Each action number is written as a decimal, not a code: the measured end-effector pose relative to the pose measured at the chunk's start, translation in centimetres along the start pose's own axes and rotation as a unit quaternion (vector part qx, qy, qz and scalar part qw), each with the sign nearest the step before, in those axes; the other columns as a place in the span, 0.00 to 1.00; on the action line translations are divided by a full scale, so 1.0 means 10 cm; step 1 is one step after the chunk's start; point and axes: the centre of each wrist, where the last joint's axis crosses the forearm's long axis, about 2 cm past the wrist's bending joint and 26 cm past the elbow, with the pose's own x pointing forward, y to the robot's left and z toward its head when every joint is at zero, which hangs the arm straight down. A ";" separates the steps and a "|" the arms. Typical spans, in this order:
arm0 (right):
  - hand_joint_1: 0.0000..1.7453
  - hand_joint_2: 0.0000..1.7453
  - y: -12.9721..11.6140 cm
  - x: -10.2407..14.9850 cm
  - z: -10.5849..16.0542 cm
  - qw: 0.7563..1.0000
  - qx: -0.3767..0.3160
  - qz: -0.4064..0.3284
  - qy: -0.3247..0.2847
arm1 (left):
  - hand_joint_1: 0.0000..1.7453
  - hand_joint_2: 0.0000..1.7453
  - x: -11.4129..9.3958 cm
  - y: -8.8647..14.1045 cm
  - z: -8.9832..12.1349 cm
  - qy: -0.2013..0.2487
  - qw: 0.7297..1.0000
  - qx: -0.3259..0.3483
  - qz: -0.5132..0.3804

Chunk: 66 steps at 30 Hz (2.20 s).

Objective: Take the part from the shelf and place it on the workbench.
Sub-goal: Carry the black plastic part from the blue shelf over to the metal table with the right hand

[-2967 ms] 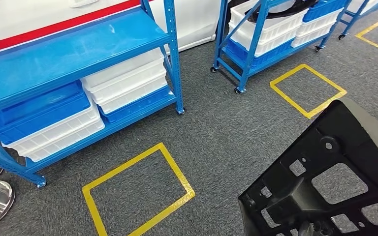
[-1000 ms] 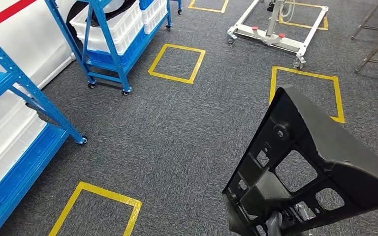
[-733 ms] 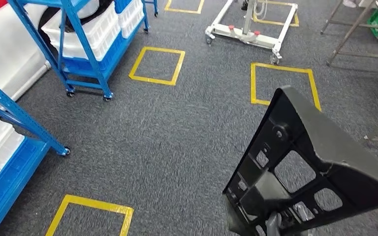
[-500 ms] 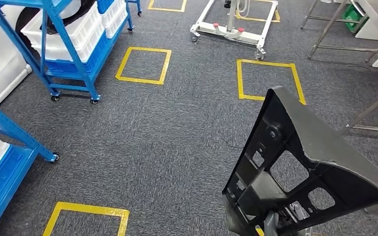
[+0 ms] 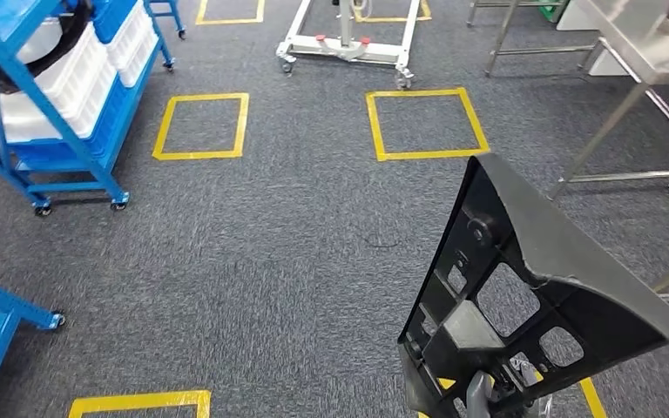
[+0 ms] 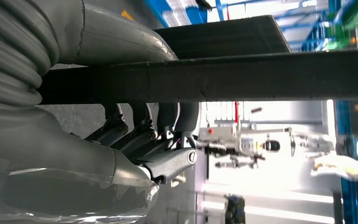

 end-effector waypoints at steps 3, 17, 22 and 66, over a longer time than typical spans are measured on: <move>1.00 1.00 0.02 -0.01 0.00 1.000 0.005 0.001 0.000 | 0.00 1.00 -0.01 0.01 0.00 0.000 1.000 -0.003 0.005; 1.00 1.00 0.15 -0.11 -0.11 0.999 0.040 -0.017 0.026 | 0.00 1.00 0.32 -0.21 -0.10 0.004 0.999 0.040 0.019; 1.00 1.00 0.45 -0.27 -0.29 0.995 0.075 -0.054 0.041 | 0.00 1.00 1.10 -0.77 -0.20 -0.019 0.995 0.054 0.084; 1.00 1.00 0.91 -0.65 -0.20 0.926 0.367 -0.085 0.013 | 0.00 1.00 4.53 -0.29 -0.13 0.060 0.994 -0.003 0.094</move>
